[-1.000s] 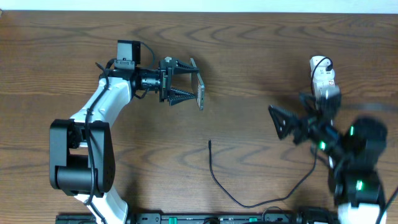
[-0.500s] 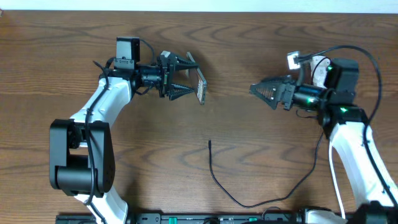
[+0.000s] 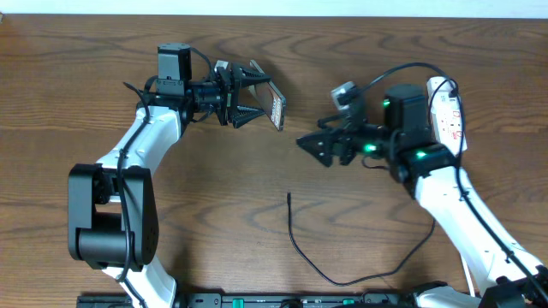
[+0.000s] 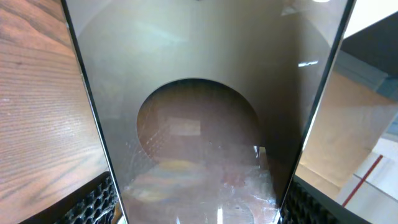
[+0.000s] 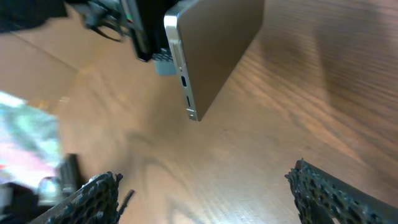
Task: Plug charger to phone and switch on socket
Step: 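Swing the right gripper toward the phone held by the left gripper, then grasp the phone's lower edge with the right gripper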
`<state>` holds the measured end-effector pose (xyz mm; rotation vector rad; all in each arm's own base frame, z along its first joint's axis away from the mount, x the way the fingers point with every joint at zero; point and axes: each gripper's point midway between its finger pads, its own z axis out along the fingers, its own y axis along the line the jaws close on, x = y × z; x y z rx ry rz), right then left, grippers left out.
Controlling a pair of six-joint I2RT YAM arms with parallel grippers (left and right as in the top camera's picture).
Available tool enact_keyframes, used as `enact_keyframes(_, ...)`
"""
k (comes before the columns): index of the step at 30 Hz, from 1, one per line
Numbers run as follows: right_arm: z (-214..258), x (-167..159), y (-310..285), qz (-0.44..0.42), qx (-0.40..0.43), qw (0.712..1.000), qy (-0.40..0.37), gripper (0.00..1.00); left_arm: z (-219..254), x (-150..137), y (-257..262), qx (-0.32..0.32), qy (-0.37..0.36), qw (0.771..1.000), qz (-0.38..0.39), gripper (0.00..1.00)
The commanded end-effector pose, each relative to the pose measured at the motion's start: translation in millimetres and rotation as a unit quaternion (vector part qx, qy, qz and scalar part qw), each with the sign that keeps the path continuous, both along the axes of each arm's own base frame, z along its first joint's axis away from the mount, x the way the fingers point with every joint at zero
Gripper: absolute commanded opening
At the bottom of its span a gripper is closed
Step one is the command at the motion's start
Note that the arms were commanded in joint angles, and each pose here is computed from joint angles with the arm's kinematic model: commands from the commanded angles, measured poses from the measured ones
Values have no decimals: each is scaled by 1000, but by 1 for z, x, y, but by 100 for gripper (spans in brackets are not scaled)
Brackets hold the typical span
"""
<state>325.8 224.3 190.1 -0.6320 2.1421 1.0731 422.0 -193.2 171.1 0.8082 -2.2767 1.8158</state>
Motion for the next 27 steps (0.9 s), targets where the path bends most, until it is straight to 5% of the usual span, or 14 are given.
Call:
enact_keyframes(1,-9,17,-1,-51,-71,995,-45,86,18,2,-2,3,-21,1000,7,7)
enact_keyframes(27,12,36,16,-156,-31,987,-40,77,29,-2,-35,-16,1,1000,0,8)
